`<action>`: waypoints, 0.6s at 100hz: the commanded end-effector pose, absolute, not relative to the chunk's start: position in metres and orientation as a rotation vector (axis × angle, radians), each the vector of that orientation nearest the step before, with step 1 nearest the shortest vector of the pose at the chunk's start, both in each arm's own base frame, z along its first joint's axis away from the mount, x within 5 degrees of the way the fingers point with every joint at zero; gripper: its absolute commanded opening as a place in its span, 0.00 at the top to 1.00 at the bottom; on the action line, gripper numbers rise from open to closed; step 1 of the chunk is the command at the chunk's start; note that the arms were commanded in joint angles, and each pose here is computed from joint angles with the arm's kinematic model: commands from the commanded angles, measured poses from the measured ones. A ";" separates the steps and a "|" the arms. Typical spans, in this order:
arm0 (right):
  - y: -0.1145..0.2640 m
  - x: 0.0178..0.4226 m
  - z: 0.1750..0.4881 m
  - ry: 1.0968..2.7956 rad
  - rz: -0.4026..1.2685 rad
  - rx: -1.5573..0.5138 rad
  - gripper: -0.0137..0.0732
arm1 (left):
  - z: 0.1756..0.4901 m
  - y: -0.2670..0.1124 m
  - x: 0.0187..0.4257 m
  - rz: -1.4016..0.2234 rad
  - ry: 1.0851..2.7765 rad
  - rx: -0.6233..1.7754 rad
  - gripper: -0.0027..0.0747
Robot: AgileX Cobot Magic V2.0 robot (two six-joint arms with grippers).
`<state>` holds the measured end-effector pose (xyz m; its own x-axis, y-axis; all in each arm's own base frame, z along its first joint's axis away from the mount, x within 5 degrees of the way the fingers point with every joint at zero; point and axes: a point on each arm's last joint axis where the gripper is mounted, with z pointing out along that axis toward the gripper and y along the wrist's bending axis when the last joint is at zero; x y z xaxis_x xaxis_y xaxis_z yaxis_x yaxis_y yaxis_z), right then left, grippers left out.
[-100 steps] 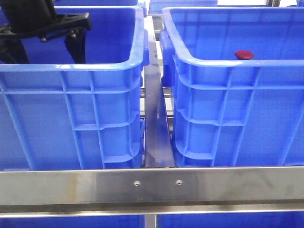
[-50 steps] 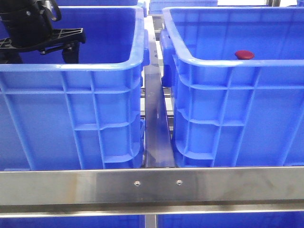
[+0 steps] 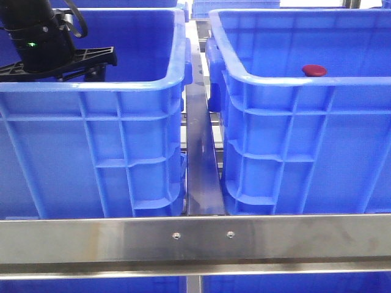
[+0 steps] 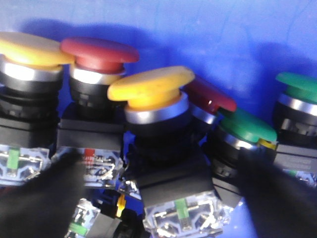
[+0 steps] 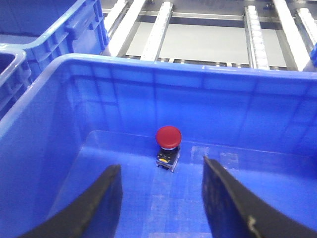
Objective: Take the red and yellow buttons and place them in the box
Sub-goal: 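Grasp a yellow-capped button with the left gripper and lift it, then carry the yellow button with the left gripper toward the right gripper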
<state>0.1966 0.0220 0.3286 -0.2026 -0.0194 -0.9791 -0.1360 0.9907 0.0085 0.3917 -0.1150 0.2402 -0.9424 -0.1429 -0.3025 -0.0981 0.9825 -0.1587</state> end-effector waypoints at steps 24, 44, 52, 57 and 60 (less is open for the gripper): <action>0.017 0.195 0.344 1.707 0.066 -0.076 0.39 | 0.279 -0.115 0.391 -0.270 2.672 -0.159 0.91; 0.017 0.195 0.344 1.707 0.067 -0.077 0.39 | 0.313 -0.122 0.377 -0.288 2.587 -0.025 0.93; 0.017 0.195 0.344 1.709 0.071 -0.079 0.39 | 0.329 -0.129 0.365 -0.295 2.548 0.079 0.93; 0.018 0.195 0.344 1.711 0.075 -0.083 0.39 | 0.339 -0.135 0.357 -0.301 2.520 0.158 0.93; 0.018 0.195 0.344 1.713 0.080 -0.087 0.39 | 0.345 -0.138 0.352 -0.316 2.502 0.194 0.93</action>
